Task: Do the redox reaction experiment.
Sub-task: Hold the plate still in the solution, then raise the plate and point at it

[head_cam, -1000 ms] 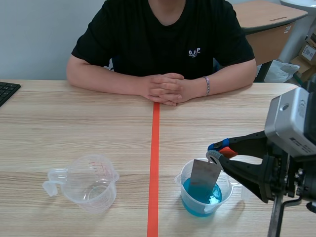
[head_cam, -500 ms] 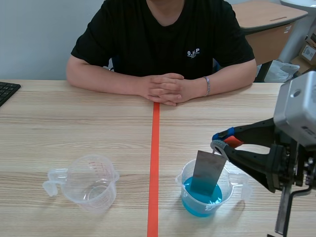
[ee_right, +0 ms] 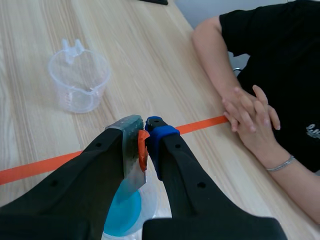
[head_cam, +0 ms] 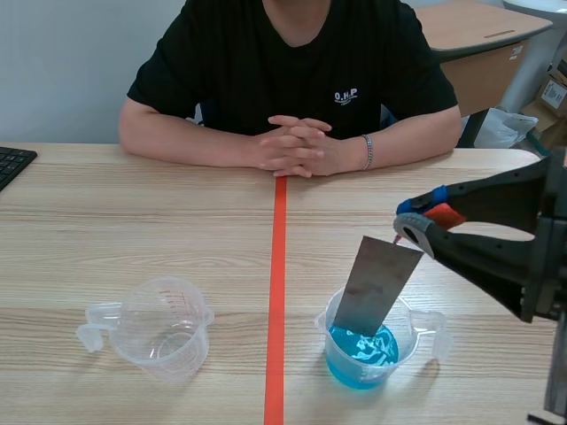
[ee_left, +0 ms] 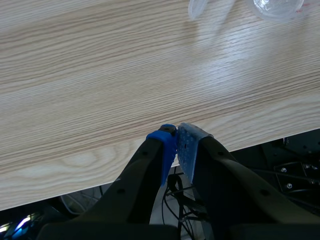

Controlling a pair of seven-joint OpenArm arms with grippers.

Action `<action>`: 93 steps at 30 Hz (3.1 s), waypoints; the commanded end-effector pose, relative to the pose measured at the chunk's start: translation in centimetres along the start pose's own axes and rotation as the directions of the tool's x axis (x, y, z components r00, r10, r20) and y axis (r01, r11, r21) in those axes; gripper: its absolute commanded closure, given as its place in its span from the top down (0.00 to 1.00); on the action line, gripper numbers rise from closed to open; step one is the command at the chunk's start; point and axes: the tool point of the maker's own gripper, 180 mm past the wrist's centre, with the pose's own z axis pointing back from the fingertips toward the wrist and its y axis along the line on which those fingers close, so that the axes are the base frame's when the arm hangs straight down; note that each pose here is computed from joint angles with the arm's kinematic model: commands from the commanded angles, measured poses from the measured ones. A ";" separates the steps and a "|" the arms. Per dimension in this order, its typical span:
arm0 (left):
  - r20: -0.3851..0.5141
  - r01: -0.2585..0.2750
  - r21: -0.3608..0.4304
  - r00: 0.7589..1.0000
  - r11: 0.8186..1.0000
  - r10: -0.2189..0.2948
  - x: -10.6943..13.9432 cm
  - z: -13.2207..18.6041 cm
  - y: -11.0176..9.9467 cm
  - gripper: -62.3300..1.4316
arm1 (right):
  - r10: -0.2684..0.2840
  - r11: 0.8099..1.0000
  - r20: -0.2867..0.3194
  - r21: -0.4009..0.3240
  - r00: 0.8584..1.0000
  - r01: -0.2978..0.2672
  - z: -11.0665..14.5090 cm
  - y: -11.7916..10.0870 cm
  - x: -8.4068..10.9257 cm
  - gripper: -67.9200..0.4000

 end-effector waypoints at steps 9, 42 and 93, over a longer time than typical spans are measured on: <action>0.028 0.002 -0.001 1.000 1.000 -0.002 0.9 -0.1 -0.2 0.09 | 0.025 0.999 0.056 -0.036 0.998 -0.023 0.6 -1.5 2.5 0.03; 0.026 0.002 -0.002 1.000 1.000 -0.002 0.8 -0.1 -0.2 0.09 | -0.065 0.997 0.025 -0.033 0.998 0.066 0.2 -1.4 4.1 0.03; 0.410 0.450 -0.300 0.857 0.841 -0.312 15.9 -7.0 -5.0 0.09 | -0.082 0.996 0.006 -0.024 0.997 0.082 0.1 -1.2 4.2 0.03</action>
